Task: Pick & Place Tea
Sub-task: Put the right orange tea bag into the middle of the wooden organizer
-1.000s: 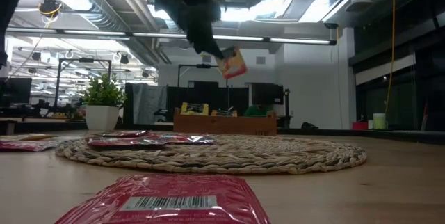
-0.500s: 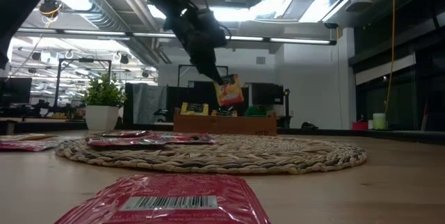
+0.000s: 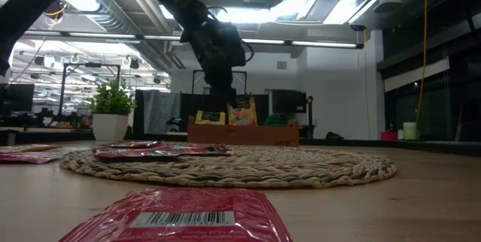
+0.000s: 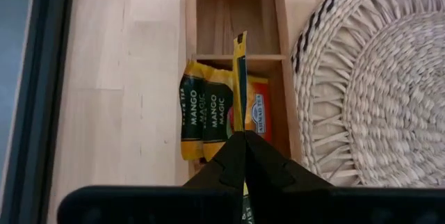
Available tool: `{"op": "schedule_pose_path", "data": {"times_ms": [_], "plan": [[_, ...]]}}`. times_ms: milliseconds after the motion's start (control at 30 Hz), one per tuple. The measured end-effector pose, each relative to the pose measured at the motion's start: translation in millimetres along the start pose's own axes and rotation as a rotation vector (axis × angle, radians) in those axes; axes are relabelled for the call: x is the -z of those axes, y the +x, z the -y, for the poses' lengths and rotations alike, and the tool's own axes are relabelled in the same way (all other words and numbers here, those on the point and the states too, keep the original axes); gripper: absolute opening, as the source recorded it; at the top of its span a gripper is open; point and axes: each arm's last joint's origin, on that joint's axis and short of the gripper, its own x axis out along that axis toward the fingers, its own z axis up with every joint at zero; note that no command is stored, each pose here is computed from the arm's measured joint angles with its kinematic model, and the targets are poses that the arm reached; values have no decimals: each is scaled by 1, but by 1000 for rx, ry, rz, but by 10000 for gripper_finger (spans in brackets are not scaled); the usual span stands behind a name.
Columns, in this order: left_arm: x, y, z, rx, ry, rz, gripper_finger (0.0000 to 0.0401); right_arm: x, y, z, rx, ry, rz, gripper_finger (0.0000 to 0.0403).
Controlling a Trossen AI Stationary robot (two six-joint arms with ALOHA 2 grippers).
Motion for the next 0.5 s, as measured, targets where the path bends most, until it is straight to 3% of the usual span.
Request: {"op": "schedule_pose_path", "data": {"times_ms": [300,500], "plan": [[1,1,1,-2,-3,-15,4,0,0,0,0,0,0,157],[0,2,3,-35,11,-39,50,0,0,0,0,0,0,157]]}}
